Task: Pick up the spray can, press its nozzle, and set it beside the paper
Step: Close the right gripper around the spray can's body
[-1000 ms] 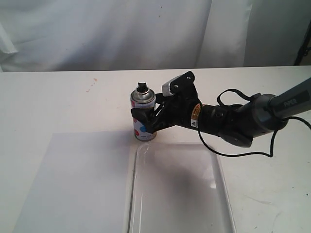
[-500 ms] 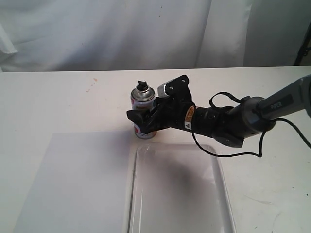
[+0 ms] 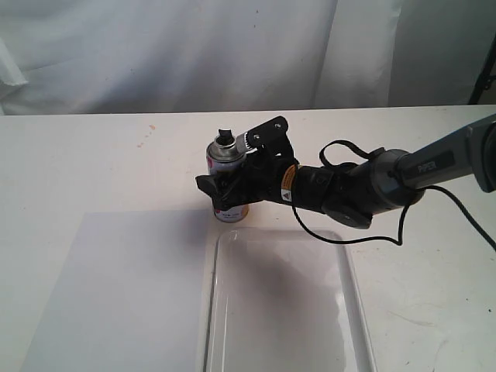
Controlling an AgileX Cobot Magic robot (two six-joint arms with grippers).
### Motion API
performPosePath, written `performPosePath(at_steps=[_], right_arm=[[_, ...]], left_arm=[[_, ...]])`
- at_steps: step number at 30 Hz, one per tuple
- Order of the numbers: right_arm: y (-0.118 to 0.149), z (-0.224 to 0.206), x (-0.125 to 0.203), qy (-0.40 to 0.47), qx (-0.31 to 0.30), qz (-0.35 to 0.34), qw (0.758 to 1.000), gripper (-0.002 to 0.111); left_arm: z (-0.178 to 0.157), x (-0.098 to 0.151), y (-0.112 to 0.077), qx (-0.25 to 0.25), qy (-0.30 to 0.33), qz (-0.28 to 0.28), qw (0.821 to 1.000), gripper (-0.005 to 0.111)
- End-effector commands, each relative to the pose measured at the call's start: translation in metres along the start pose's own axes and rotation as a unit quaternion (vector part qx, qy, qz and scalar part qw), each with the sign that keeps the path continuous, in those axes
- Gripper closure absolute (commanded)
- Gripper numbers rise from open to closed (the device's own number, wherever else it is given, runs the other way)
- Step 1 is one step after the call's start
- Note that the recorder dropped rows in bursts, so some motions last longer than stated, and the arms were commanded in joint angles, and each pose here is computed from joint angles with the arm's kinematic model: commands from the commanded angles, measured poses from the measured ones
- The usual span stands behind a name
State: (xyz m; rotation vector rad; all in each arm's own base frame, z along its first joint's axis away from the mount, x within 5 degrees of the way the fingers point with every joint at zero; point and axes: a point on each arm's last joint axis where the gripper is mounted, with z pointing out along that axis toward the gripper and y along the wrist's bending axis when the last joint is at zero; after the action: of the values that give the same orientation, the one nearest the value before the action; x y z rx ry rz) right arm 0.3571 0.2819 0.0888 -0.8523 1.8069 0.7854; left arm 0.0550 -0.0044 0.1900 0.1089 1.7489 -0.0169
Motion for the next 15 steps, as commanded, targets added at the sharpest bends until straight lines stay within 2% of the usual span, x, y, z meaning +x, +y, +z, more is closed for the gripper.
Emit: performPosePath(at_steps=[1, 9, 11, 15], right_arm=[[-0.0006, 0.0007, -0.0013, -0.002, 0.002, -0.004, 1.000, 0.032], [0.0020, 0.0007, -0.0012, -0.001, -0.012, -0.014, 1.000, 0.047], [0.0022, 0.0007, -0.0013, -0.002, -0.013, -0.005, 1.000, 0.054], [0.0025, -0.0015, -0.0077, -0.004, -0.010, 0.019, 1.000, 0.079]], left_arm=[[0.0000, 0.0008, -0.0004, 0.003, -0.002, -0.002, 1.000, 0.107], [0.0000, 0.0008, -0.0004, 0.003, -0.002, -0.002, 1.000, 0.107], [0.0000, 0.0008, -0.0004, 0.003, -0.002, -0.002, 1.000, 0.107], [0.0000, 0.0008, -0.0004, 0.003, -0.002, -0.002, 1.000, 0.107]])
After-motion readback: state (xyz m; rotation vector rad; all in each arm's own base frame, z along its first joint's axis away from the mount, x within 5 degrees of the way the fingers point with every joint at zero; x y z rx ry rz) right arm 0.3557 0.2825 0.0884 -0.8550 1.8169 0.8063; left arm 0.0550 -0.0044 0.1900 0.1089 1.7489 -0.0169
